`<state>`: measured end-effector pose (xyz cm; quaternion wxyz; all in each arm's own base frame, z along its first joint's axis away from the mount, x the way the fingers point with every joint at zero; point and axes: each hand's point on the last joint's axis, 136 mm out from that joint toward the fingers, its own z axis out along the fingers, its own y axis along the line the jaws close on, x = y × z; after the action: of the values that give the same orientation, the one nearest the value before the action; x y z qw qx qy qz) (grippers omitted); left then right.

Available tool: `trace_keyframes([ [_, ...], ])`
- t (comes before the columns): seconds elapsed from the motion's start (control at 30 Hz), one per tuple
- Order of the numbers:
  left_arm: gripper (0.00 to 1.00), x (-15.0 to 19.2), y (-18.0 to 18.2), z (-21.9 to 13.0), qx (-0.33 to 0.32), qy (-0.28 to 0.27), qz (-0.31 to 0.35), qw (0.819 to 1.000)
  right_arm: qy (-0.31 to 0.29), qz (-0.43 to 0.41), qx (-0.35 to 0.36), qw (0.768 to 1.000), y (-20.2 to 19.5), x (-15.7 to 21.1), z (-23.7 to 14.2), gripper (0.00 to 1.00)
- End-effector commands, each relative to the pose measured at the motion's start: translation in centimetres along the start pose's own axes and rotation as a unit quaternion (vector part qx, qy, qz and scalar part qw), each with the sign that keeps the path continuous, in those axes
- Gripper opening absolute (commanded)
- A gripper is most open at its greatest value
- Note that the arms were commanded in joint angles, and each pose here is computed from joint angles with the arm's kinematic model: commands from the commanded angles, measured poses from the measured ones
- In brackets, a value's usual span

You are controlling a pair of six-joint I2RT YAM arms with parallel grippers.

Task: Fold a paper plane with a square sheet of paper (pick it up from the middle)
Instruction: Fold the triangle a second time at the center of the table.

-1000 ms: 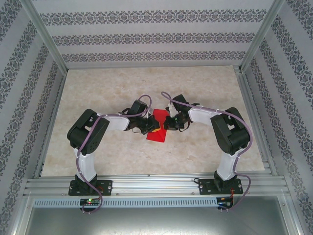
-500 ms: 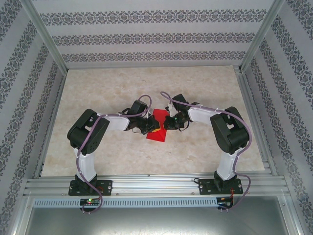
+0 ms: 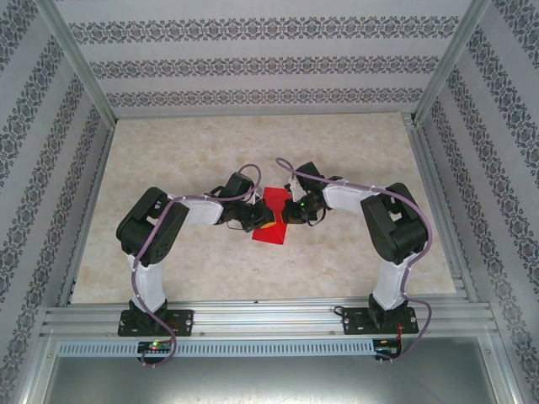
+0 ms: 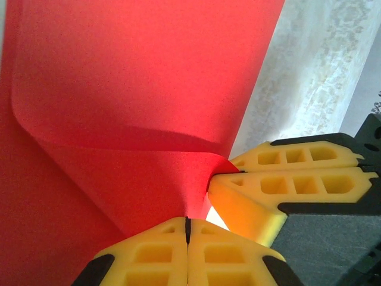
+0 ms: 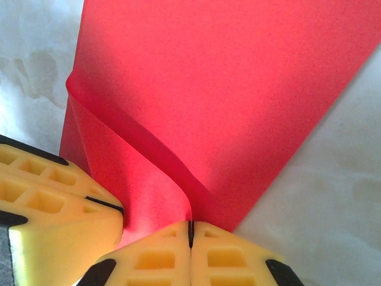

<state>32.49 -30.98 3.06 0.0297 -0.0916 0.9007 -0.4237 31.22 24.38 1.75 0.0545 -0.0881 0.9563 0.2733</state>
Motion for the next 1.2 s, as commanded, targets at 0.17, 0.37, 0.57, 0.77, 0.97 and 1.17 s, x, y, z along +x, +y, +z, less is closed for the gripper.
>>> trace_keyframes([
  [0.17, 0.08, 0.9, 2.2, 0.7, -0.041, 0.013, -0.001, 0.999, 0.001, -0.006, 0.004, 1.0, -0.4, -0.7, 0.3, 0.05],
  [0.37, 0.08, 1.1, 2.8, 0.7, -0.05, 0.013, -0.005, 0.999, 0.003, -0.005, 0.006, 1.0, -0.5, -0.6, 0.5, 0.05],
  [0.57, 0.08, 1.2, 3.3, 0.6, -0.06, 0.012, -0.009, 0.998, 0.006, -0.004, 0.006, 1.0, -0.5, -0.6, 0.6, 0.06],
  [0.77, 0.08, 1.6, 4.4, 0.4, -0.088, 0.011, -0.016, 0.996, 0.002, 0.0, 0.008, 1.0, -0.3, -0.8, 0.0, 0.11],
  [0.97, 0.07, 2.1, 6.0, 0.3, -0.119, 0.008, -0.03, 0.992, -0.044, 0.009, 0.016, 0.999, 0.4, -2.3, -3.0, 0.22],
  [1.17, 0.06, 2.2, 6.9, 0.3, -0.129, 0.0, -0.041, 0.991, -0.084, 0.028, 0.018, 0.996, 0.5, -2.6, -5.3, 0.26],
])
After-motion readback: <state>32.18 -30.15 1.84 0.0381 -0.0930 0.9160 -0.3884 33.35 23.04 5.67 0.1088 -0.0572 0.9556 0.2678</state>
